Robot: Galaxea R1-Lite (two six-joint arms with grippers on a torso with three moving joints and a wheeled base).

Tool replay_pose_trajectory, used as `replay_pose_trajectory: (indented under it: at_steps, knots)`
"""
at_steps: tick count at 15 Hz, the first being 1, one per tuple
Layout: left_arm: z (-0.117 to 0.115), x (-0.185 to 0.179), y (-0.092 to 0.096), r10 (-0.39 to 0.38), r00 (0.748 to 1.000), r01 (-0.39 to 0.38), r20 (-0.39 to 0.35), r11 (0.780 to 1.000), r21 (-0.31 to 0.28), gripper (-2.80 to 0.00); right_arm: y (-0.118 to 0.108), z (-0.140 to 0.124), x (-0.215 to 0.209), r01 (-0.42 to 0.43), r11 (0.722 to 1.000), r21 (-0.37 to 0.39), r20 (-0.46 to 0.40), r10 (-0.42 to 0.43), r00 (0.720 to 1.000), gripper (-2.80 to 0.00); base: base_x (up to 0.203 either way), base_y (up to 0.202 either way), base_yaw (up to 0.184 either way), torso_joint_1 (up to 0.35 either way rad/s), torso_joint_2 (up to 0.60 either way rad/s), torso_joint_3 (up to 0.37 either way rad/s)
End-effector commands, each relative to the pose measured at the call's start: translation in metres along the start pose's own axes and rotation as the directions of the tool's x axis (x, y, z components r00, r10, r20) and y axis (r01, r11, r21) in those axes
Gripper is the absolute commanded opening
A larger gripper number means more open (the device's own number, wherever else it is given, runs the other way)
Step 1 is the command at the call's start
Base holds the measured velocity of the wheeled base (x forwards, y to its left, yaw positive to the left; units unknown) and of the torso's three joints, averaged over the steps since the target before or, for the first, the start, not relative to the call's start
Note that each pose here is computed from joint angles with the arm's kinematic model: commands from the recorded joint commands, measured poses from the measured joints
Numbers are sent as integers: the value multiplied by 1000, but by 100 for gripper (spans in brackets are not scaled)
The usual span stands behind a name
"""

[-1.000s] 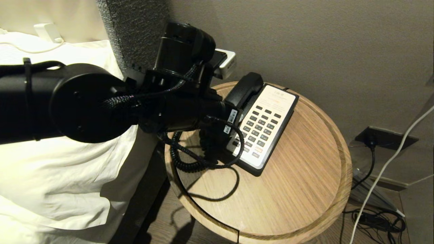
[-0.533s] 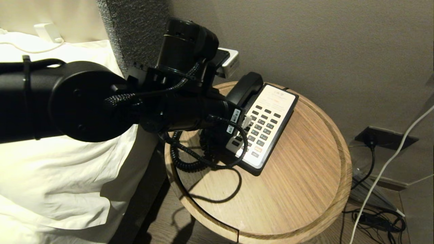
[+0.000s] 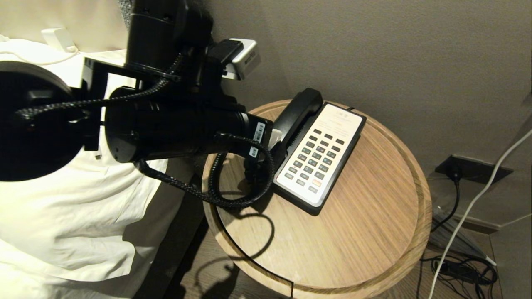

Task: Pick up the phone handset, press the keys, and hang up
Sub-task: Put the handset back, then end the call using the dial pad

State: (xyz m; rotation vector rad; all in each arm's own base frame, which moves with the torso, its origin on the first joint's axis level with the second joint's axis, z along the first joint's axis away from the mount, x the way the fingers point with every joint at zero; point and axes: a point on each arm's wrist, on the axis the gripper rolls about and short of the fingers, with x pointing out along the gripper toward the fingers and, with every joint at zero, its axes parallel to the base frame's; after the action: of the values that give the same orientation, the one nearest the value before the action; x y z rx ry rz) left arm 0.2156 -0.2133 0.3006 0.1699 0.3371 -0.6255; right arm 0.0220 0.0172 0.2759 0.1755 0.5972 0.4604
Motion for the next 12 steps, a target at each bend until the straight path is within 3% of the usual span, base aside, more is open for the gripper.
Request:
replay_pose_trajectory:
  at_steps: [1, 7, 12]
  knots:
    - [1, -17, 3, 3, 1000, -3, 23, 1000, -2, -280, -1, -2, 1, 6, 1000, 1, -11, -6, 1000, -280, 0, 0, 0, 0, 0, 0]
    - [1, -40, 9, 10, 999, -9, 51, 1000, -25, -280, 16, 15, 25, -4, 1000, 3, -3, 4, 1000, -280, 0, 0, 0, 0, 0, 0]
    - [-4, -92, 34, 80, 989, -63, 125, 989, -132, -280, 57, 48, 96, -12, 1000, -12, -59, 11, 998, -280, 0, 0, 0, 0, 0, 0]
